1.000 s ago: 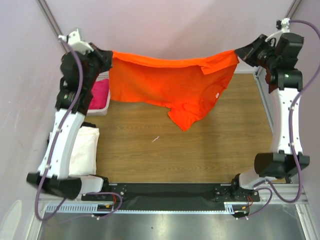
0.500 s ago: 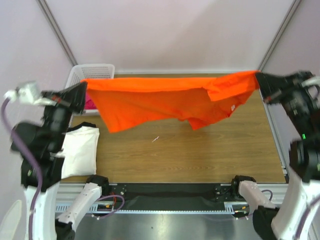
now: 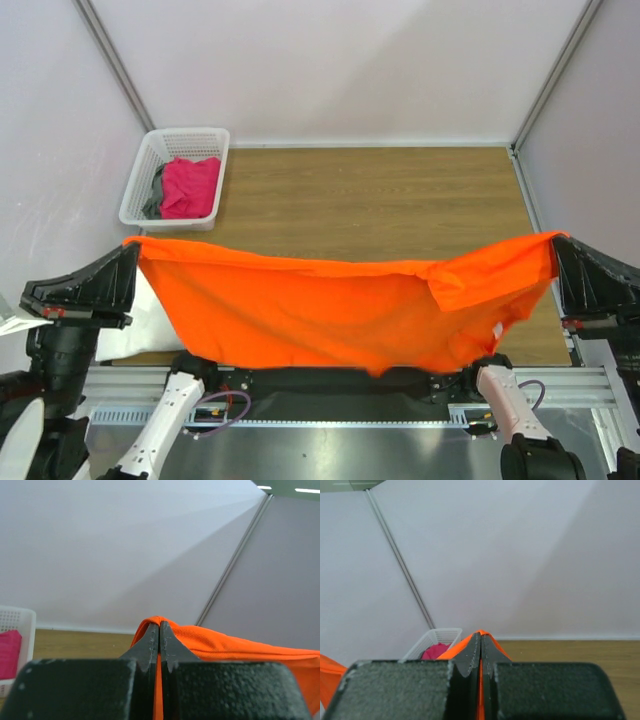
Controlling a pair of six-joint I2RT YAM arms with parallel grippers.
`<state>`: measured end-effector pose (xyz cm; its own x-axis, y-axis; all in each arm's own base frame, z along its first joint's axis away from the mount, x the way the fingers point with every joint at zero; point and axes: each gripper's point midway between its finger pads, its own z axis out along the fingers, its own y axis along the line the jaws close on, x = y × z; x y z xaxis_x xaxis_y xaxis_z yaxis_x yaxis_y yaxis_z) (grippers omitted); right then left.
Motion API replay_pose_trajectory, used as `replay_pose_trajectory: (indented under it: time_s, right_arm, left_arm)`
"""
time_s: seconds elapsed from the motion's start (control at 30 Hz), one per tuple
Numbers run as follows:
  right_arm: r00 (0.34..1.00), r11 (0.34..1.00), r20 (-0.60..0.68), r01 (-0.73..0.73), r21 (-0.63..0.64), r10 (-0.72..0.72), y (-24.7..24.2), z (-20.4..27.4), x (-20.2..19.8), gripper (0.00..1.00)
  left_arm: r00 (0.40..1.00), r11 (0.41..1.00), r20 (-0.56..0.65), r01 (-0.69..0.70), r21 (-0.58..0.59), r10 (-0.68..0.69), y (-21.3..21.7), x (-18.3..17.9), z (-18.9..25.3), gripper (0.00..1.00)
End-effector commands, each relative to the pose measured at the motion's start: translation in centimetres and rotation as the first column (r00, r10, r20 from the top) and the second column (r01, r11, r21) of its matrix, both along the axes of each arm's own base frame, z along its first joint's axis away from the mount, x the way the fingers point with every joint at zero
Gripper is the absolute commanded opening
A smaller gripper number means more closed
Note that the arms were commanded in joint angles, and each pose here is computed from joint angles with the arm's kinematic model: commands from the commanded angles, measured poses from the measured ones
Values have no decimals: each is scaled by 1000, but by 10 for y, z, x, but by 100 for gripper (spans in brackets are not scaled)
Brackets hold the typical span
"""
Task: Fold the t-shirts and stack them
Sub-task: Flatten the tshirt out
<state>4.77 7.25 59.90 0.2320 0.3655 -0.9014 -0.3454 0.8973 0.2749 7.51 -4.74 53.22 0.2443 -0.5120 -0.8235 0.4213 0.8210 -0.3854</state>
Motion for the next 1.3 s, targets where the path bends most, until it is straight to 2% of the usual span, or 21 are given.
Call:
replay_pose_trajectory:
  time_s: [0.0,0.03,0.07,0.1,0.13,0.3,0.37,0.53,0.63,0.67,0.73,0.77,0.83,0.87,0.9,0.97,1.03,1.1,1.13,1.17,1.27]
  right_arm:
    - [978,999,-206,42,12,-39,-11,-41,39,0]
    - [955,999,-294,36,22,-28,-13,-66,65,0]
    - [949,999,-313,30,28,-20,-13,-75,76,0]
    - [961,999,-276,22,28,-14,-13,-71,85,0]
    - [940,999,-342,21,42,-6,-14,-96,106,0]
    - [923,999,-384,32,42,-14,-23,-129,164,0]
    - [899,998,-438,47,48,-21,-28,-158,193,0]
    - [870,996,-493,28,85,18,-30,-210,262,0]
    - [817,993,-577,58,103,12,-37,-259,298,0]
    - [799,992,-601,73,98,1,-41,-277,314,0]
    - [756,992,-654,89,93,-6,-44,-313,327,0]
    - [759,992,-651,88,92,-7,-46,-321,336,0]
    - [703,990,-711,100,97,-1,-48,-358,355,0]
    - [699,991,-715,81,104,18,-45,-365,365,0]
    - [675,991,-737,75,108,29,-46,-376,380,0]
    - [656,993,-753,45,109,53,-44,-387,398,0]
    - [636,995,-770,40,96,49,-47,-397,423,0]
    - [625,995,-778,26,101,63,-46,-403,439,0]
    - [604,993,-792,8,119,90,-43,-414,447,0]
    - [622,991,-776,-3,132,105,-41,-407,458,0]
    - [618,986,-774,-8,167,136,-37,-413,479,0]
  left_arm:
    - [989,1000,-147,-26,-15,23,2,16,-33,0]
    - [986,999,-161,-44,-21,40,3,24,-38,0]
    - [983,999,-178,-47,-25,42,2,33,-45,0]
    - [971,999,-235,-50,-16,45,-1,54,-67,0]
    - [971,998,-236,-51,-23,44,-4,67,-70,0]
    - [941,998,-337,-53,-47,34,-19,142,-136,0]
    - [911,995,-405,-96,-31,75,-17,168,-167,0]
    - [879,989,-457,-149,10,137,-17,217,-204,0]
    - [844,987,-514,-158,39,155,-21,249,-244,0]
    - [801,985,-574,-160,64,168,-23,263,-274,0]
    - [800,983,-571,-168,81,184,-23,279,-284,0]
    - [787,983,-589,-163,89,184,-25,287,-297,0]
    - [760,979,-618,-160,122,201,-28,308,-320,0]
    - [772,980,-604,-161,115,198,-30,318,-317,0]
    - [745,977,-632,-161,140,213,-31,329,-336,0]
    - [749,974,-622,-177,144,228,-31,348,-331,0]
    - [713,969,-656,-175,173,246,-33,365,-352,0]
    - [719,969,-650,-178,170,246,-36,385,-344,0]
    - [698,969,-673,-169,179,246,-38,394,-359,0]
    - [709,971,-663,-169,171,241,-41,404,-351,0]
    - [684,975,-696,-149,162,220,-49,424,-366,0]
